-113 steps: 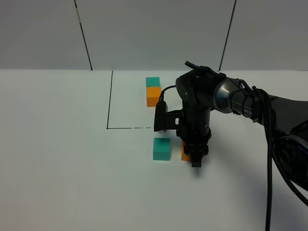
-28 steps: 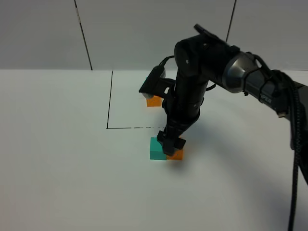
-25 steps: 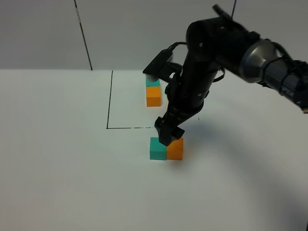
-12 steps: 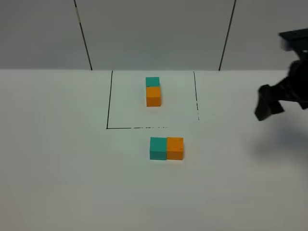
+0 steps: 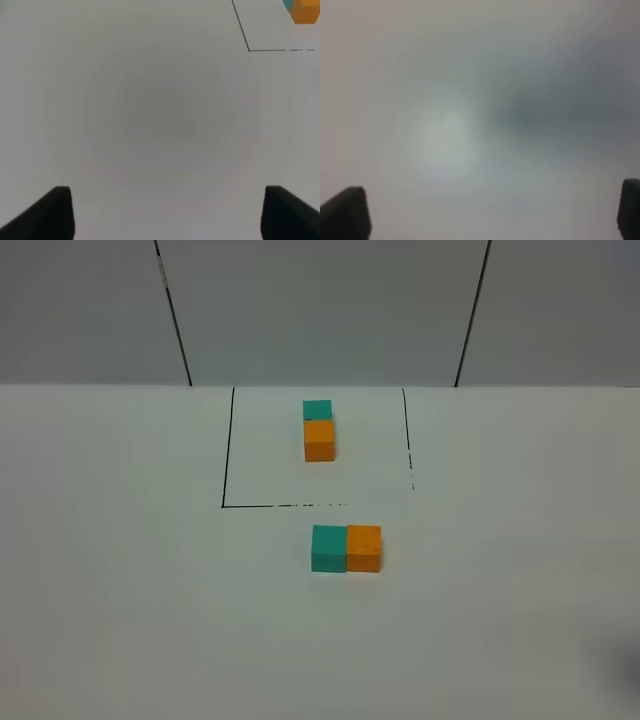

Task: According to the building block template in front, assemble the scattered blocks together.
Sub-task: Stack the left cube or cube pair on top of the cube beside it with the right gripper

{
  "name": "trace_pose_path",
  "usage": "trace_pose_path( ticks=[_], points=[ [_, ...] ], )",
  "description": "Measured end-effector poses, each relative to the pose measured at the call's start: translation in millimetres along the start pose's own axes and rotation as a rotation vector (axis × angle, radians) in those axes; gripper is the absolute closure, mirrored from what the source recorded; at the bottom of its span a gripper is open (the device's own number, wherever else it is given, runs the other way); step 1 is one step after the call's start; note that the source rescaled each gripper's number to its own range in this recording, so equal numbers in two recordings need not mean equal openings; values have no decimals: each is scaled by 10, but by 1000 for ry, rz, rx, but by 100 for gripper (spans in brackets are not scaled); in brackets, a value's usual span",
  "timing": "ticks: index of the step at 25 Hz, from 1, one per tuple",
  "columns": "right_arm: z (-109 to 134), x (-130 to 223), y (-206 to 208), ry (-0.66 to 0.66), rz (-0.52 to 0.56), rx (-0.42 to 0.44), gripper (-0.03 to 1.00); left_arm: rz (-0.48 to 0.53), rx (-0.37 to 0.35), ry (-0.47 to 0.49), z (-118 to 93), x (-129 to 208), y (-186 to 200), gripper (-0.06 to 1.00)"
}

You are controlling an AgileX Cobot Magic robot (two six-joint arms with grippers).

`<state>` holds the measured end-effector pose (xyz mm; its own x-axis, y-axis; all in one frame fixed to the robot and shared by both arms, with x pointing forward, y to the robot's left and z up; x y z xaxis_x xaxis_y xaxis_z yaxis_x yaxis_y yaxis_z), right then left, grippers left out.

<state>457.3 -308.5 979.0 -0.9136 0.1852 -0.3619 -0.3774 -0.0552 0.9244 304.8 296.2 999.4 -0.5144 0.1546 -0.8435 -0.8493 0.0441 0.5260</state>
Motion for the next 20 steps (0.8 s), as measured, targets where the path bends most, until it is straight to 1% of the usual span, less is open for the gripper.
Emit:
trace_pose_path(
  ticks=[5,6,10,15,20],
  points=[
    [-51,392,157,-4,-78,17,-3,0,0,1,0,0,0,25],
    [-64,450,208,4,-104,24,-3,0,0,1,0,0,0,25],
    [-116,640,321,23,-142,51,-3,0,0,1,0,0,0,25],
    [-131,725,447,33,-201,61,-3,0,0,1,0,0,0,25],
    [-122,686,477,34,-238,57,-3,0,0,1,0,0,0,25]
  ],
)
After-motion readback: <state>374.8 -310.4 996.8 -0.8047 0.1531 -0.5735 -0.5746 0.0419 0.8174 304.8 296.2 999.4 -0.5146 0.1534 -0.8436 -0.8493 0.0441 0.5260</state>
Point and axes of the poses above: a point on each arm's last joint axis where the gripper is mounted, y pointing back along that axis away from the gripper, z along the wrist's bending axis when the last joint is at zero, x = y × z, the point moved 9 cm from there along -y, pointing out along that axis toward the gripper, and after that the axes turned 8 degrees about -y, right-handed, at the moved point
